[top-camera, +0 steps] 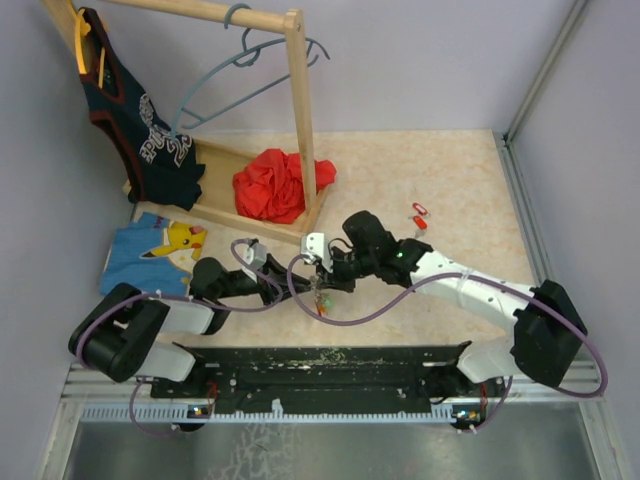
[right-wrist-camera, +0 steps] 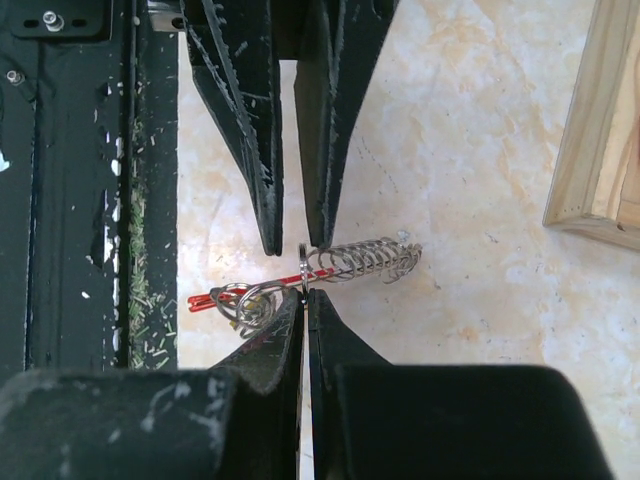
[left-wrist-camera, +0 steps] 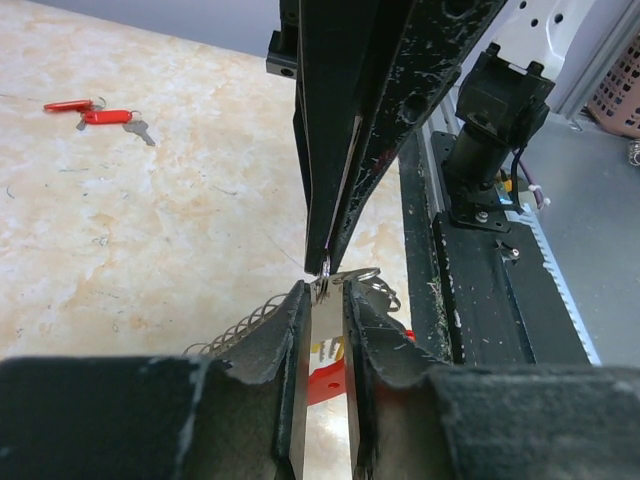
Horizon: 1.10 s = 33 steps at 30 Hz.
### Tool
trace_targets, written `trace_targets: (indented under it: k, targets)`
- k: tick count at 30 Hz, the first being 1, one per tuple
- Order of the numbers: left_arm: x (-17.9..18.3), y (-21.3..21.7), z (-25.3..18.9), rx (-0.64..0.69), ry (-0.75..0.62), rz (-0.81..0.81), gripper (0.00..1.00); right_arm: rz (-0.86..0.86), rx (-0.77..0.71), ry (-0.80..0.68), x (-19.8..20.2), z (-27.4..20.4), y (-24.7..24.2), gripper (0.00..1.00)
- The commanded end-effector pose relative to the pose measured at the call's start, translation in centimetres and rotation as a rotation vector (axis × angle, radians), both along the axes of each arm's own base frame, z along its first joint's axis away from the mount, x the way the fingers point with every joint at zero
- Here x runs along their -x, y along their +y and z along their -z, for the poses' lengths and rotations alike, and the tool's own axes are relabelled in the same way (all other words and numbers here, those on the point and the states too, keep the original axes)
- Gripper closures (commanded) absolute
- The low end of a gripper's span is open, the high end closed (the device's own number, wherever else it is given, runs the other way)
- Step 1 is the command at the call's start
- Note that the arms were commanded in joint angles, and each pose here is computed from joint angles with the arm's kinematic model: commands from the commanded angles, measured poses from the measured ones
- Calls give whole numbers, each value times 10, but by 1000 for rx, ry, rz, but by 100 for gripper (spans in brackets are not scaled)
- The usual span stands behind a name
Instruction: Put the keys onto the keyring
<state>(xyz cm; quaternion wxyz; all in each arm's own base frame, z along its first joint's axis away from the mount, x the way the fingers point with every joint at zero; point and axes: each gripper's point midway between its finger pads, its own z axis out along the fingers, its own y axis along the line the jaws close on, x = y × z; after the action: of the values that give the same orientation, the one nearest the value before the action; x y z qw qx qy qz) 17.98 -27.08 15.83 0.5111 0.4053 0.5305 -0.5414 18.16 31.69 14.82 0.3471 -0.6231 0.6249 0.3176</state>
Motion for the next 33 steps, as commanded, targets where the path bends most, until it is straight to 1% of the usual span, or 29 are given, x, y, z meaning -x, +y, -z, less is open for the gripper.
trace_targets:
  k: [1, 10, 16, 22, 33]
  targets:
    - [-1, -2, -3, -11, -32, 27, 75, -11, 20, -69, -6, -20, 9, 100]
    - [-1, -3, -2, -29, -34, 39, 74, -17, 84, -79, -5, -24, 15, 100]
    - [-1, -4, 0, -43, -36, 35, 79, -19, 106, -83, -5, -25, 17, 100]
    - [-2, -3, -2, -45, -43, 24, 81, -23, 144, -71, -3, -21, 17, 100]
    - [-2, -3, -2, -49, -41, 28, 85, -32, 158, -67, -1, -23, 19, 100]
